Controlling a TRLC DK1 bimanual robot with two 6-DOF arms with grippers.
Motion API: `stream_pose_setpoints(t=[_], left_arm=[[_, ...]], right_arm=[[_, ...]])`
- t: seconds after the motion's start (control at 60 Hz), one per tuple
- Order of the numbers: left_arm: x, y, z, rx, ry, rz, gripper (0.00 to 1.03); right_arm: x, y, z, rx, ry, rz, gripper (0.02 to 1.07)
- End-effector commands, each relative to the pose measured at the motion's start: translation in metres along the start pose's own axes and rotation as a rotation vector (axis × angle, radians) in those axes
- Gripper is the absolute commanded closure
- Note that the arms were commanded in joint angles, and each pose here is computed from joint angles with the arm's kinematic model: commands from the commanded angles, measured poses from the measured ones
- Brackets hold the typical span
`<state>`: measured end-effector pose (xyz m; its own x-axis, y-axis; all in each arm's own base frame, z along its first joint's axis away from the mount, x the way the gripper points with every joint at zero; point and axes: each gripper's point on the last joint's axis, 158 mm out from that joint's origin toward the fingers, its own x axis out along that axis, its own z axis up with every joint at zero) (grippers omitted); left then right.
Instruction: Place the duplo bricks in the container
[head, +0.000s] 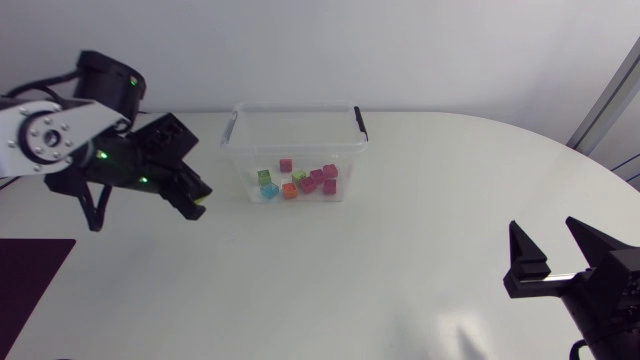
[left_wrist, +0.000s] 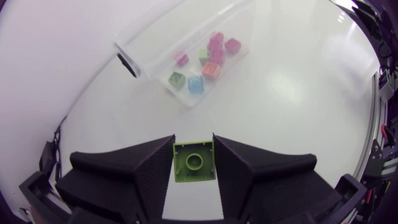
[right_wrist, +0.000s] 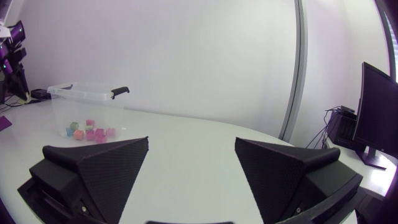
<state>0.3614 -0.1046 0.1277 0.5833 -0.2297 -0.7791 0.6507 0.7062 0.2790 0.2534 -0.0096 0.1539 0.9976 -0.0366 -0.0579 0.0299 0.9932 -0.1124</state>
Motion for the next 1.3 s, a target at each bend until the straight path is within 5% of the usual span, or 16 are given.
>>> stream_pose_setpoints(t=[0.0, 0.15, 0.333, 0.617, 0.667, 0.733, 0.767, 1.0, 1.283], left_arm=[[-0.027, 0.012, 0.031, -0.018, -0.077, 0.049, 0.76], [-0.027, 0.049, 0.077, -0.091, -0.147, 0.135, 0.76], [0.015, 0.079, 0.126, -0.081, -0.167, 0.223, 0.76], [0.077, 0.07, 0.154, -0.091, -0.13, 0.201, 0.72], [0.091, 0.072, 0.149, -0.096, -0.1, 0.215, 0.52], [0.099, 0.078, 0.139, -0.096, -0.058, 0.254, 0.04], [0.097, 0.081, 0.138, -0.099, -0.058, 0.261, 0.03], [0.023, 0.126, 0.145, -0.148, -0.129, 0.409, 0.03], [-0.134, 0.143, 0.107, -0.235, -0.307, 0.668, 0.03]], right_arm=[[0.001, 0.0, -0.005, -0.014, 0.001, -0.002, 0.06], [0.001, 0.0, -0.005, -0.014, 0.001, -0.002, 0.06], [0.001, 0.0, -0.005, -0.014, 0.001, -0.002, 0.06], [0.001, 0.0, -0.006, -0.014, 0.002, -0.002, 0.06], [0.001, 0.0, -0.005, -0.014, 0.001, -0.002, 0.06], [0.001, 0.0, -0.005, -0.014, 0.001, -0.002, 0.06], [0.001, 0.0, -0.005, -0.014, 0.001, -0.002, 0.06], [0.001, 0.0, -0.005, -0.014, 0.001, -0.002, 0.06], [0.001, 0.0, -0.005, -0.014, 0.001, -0.002, 0.06]])
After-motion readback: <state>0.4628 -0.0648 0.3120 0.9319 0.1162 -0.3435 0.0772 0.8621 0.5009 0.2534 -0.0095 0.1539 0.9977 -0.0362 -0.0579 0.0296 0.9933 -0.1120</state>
